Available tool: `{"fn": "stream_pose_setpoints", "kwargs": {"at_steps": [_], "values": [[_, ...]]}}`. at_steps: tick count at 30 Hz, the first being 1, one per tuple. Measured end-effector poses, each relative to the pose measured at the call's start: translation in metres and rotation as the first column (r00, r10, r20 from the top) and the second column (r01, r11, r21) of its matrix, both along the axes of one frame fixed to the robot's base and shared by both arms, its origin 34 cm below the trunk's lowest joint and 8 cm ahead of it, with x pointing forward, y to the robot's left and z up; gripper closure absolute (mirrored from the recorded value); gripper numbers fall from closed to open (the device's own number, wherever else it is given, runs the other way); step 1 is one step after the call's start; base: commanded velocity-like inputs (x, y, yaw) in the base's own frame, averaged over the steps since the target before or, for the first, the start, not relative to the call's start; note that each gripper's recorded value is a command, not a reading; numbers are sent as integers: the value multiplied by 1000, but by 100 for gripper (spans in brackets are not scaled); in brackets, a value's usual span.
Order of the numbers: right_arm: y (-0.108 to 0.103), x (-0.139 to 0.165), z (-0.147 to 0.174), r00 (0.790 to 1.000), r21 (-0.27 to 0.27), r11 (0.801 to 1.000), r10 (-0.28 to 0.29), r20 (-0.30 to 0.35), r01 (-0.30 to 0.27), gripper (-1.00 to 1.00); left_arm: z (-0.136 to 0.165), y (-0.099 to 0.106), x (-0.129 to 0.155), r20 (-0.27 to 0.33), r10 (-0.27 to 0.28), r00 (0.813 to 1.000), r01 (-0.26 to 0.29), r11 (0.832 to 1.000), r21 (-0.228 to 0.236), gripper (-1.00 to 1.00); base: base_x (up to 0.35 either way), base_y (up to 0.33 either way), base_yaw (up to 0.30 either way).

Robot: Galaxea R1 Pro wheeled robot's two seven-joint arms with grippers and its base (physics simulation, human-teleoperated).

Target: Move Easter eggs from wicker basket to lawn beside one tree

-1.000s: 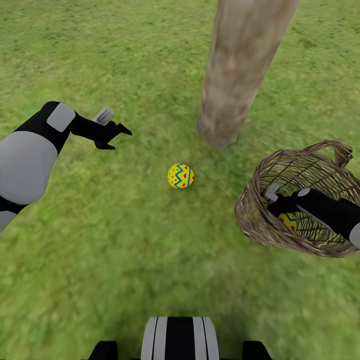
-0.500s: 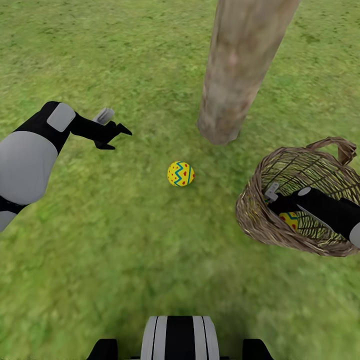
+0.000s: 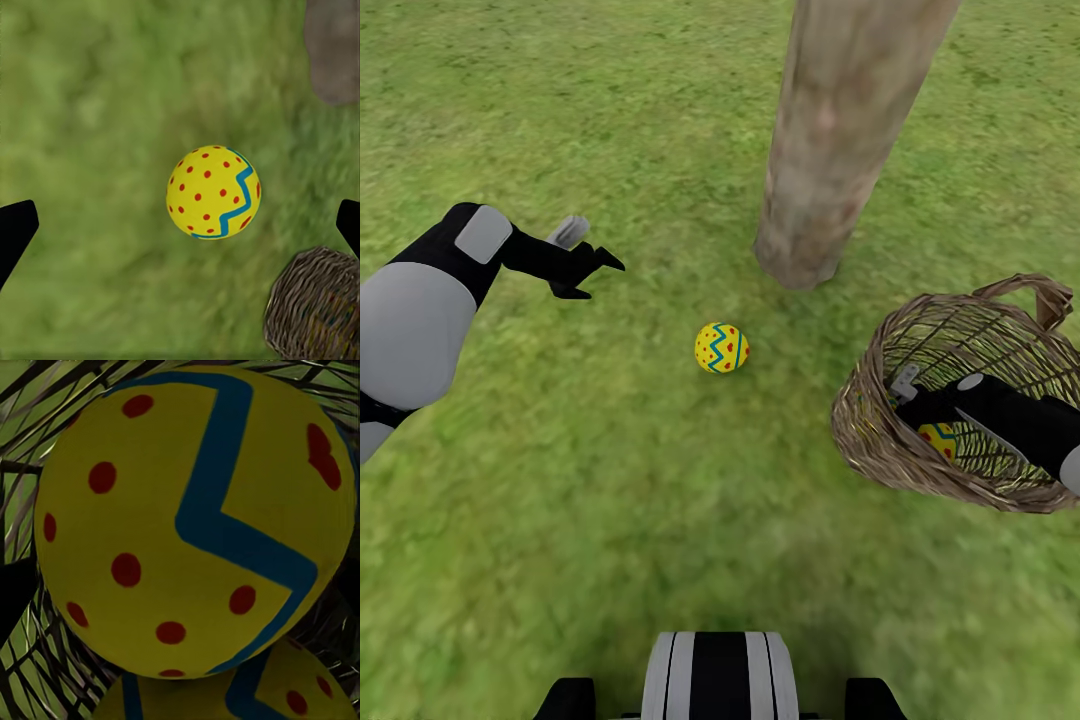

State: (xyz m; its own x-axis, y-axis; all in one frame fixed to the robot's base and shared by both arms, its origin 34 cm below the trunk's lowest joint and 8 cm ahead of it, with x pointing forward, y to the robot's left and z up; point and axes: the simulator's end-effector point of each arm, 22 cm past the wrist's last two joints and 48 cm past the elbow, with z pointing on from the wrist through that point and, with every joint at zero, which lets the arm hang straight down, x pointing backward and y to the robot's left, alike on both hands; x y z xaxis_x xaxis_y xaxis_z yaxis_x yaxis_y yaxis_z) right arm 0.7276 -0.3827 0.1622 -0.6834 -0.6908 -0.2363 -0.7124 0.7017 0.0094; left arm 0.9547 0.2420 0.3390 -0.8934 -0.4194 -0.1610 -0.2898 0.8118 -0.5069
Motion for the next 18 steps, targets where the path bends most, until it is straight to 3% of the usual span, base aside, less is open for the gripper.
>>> {"fn": "stream_pose_setpoints", "kwargs": {"at_steps": [18], "values": [[-2, 11, 5, 999, 3, 1000, -28, 29, 28, -100, 0, 1, 0, 0, 1, 1000, -1, 1000, 1, -100, 0, 0, 0]]}}
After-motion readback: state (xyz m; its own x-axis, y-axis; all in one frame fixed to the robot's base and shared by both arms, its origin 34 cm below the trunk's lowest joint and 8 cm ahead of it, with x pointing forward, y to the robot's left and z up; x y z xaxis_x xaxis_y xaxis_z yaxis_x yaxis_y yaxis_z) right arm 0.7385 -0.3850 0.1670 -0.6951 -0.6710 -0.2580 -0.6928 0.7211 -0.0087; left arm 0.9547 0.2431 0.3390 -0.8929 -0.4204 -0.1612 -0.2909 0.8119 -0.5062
